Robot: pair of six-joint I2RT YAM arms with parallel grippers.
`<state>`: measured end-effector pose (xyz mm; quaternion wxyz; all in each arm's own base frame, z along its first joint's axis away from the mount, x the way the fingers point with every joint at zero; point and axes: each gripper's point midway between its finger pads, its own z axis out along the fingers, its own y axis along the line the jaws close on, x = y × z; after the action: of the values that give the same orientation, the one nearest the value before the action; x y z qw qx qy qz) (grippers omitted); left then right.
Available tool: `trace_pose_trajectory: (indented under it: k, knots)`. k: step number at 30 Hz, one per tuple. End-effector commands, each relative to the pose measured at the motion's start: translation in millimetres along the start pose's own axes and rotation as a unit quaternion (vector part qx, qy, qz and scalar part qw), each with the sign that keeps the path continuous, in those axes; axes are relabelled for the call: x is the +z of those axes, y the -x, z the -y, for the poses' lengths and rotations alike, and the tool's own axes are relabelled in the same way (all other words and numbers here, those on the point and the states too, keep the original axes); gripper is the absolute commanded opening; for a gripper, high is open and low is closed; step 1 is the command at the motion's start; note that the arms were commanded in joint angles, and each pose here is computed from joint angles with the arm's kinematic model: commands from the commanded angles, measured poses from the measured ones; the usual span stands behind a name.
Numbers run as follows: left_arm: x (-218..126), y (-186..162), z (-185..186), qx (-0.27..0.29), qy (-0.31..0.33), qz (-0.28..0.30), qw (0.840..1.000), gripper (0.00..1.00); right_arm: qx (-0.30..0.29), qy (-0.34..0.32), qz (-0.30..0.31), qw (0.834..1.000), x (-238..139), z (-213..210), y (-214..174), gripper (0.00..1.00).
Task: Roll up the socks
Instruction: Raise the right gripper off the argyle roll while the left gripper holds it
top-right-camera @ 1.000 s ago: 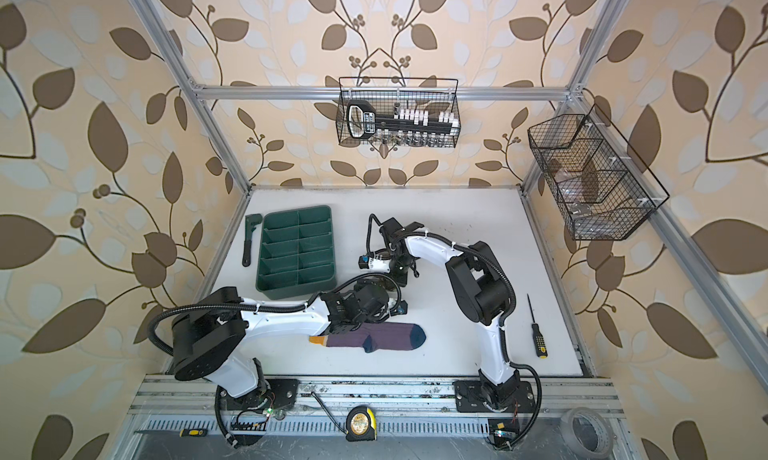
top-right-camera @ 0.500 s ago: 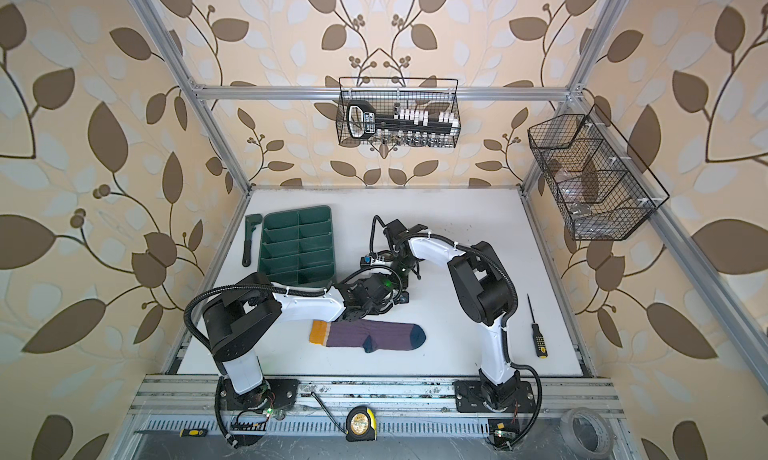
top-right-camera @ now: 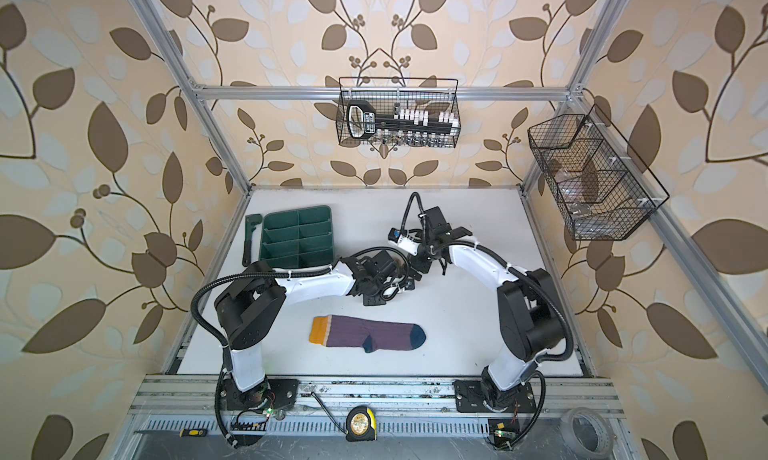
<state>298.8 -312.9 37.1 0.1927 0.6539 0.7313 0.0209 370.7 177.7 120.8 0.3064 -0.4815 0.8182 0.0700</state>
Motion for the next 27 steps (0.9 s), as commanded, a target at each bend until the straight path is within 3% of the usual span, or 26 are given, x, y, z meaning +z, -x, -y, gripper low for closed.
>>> trace_pose_trajectory:
  k: [1,4,6,7,9,11,12,13,16,19,21,22,24,27]
  knots:
    - [3,-18,14,-0.054,-0.079,-0.041,0.995,0.10,0.114,-0.101,0.051,0.987,-38,40,1,1.00]
    - [0,-13,17,-0.070,-0.118,-0.051,0.989,0.10,0.135,-0.168,0.120,0.969,-77,54,7,1.00]
    - [-2,-11,16,-0.094,-0.141,-0.056,0.984,0.11,0.164,-0.220,0.173,0.946,-107,61,9,1.00]
    - [-3,-10,17,-0.101,-0.155,-0.061,0.981,0.12,0.200,-0.243,0.203,0.927,-121,67,7,1.00]
    - [-3,-5,12,-0.126,-0.180,-0.071,0.973,0.14,0.318,-0.283,0.257,0.868,-149,81,-8,1.00]
    - [0,-6,10,-0.150,-0.205,-0.089,0.963,0.15,0.403,-0.281,0.295,0.820,-163,86,-22,1.00]
    - [2,-7,11,-0.160,-0.221,-0.099,0.957,0.14,0.418,-0.274,0.317,0.806,-167,84,-23,1.00]
    - [6,-9,11,-0.169,-0.229,-0.107,0.953,0.14,0.411,-0.255,0.338,0.807,-169,78,-18,1.00]
    - [15,-15,13,-0.193,-0.252,-0.117,0.941,0.15,0.323,-0.183,0.381,0.847,-171,44,9,0.94]
    - [22,-17,15,-0.204,-0.266,-0.118,0.935,0.15,0.191,-0.186,0.331,0.905,-160,4,20,0.92]
    - [23,-14,15,-0.211,-0.279,-0.115,0.930,0.15,0.039,-0.195,0.273,0.941,-142,-34,22,0.88]
    - [24,-13,14,-0.216,-0.282,-0.113,0.928,0.15,-0.065,-0.186,0.239,0.951,-128,-59,19,0.87]
    - [24,-13,14,-0.221,-0.288,-0.109,0.925,0.15,-0.213,-0.166,0.166,0.949,-102,-94,2,0.87]
    - [24,-16,14,-0.224,-0.289,-0.113,0.924,0.15,-0.360,-0.150,0.057,0.919,-64,-115,-32,0.79]
